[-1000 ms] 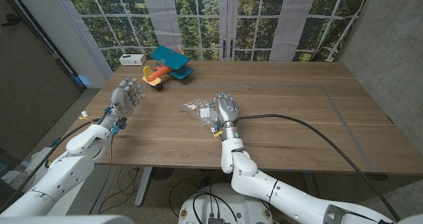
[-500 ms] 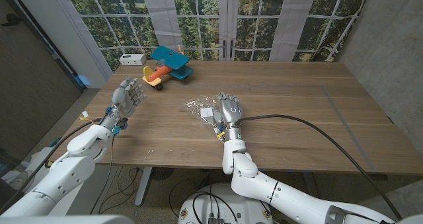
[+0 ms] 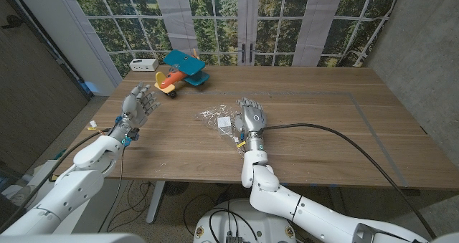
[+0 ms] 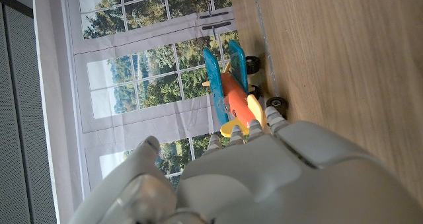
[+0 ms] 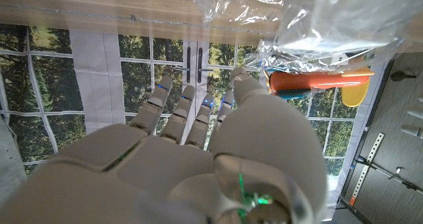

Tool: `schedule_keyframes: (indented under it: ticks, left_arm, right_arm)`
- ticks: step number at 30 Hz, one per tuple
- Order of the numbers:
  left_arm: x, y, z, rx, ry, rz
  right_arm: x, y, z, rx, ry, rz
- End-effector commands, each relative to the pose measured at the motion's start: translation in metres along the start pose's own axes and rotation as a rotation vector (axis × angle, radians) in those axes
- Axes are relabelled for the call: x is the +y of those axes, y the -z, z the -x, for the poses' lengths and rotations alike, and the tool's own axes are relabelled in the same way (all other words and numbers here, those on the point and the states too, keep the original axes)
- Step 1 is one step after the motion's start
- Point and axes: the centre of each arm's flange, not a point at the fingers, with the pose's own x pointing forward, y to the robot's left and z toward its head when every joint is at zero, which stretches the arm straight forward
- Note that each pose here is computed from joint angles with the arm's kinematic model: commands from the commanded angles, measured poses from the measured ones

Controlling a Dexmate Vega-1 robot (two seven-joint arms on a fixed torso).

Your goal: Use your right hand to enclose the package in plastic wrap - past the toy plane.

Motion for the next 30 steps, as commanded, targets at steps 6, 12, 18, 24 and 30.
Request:
schedule_keyframes:
  ticks: [6, 12, 18, 24, 30]
  left_arm:
    - [-0.001, 0.003, -0.008, 0.018, 0.007, 0.006]
    - [-0.001, 0.003, -0.008, 0.017, 0.007, 0.003]
    - [0.000, 0.006, -0.005, 0.023, -0.003, 0.010]
    - [0.001, 0.005, -0.002, 0.016, -0.007, 0.009]
    - [0.001, 0.004, -0.002, 0.016, -0.009, 0.011]
  right_arm:
    - [-0.023, 0.009, 0.008, -0.149, 0.078, -0.324]
    - [-0.021, 0.005, 0.010, -0.264, -0.009, -0.330]
    - [-0.028, -0.007, 0.019, -0.345, 0.061, -0.296]
    - [-0.026, -0.006, 0.018, -0.408, -0.057, -0.257]
    - [-0.023, -0.005, 0.009, -0.456, -0.267, -0.186]
